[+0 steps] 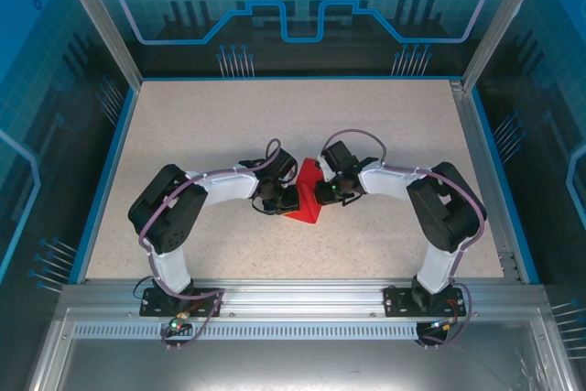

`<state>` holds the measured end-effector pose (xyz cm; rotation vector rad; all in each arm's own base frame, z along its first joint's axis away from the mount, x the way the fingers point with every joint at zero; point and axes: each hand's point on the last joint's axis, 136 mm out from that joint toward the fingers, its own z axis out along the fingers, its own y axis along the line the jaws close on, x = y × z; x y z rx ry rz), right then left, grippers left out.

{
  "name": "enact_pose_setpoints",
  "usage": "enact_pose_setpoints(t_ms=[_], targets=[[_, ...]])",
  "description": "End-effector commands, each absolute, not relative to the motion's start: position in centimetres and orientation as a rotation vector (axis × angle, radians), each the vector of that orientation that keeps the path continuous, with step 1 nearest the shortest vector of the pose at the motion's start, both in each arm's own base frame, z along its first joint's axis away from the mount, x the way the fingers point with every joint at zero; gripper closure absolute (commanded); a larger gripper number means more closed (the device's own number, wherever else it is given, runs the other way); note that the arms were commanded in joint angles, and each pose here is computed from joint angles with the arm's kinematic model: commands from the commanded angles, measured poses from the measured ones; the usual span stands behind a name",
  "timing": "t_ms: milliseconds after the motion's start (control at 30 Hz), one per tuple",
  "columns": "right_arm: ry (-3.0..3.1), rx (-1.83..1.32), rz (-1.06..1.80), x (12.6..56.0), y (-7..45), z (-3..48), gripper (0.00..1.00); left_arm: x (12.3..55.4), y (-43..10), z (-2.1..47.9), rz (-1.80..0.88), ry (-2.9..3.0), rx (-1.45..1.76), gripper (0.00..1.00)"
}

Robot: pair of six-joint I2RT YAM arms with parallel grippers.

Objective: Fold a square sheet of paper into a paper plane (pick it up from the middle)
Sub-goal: Fold the triangle a second time at the center of the table.

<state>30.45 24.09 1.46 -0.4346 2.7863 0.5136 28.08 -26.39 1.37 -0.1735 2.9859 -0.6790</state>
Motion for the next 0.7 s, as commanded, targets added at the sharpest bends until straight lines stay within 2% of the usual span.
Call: enact_pose_setpoints(t_ms=[0, 467, 667], targets=[[2.802, -0.476, 0.488, 30.2, 24.4, 1.1, 0.83, 27.5, -25.1, 0.5, -0.607, 3.022, -0.185, 0.88], [2.812, -0.494, 0.481, 30.1, 24.6, 0.9, 0.83, 27.6, -25.2, 0.7, -0.613, 3.017, -0.18, 0.87], [2.828, -0.502, 0.455, 29.8, 24.1, 0.4, 0.83, 28.2, -25.5, 2.6, -0.665, 2.956, -0.174, 0.85]])
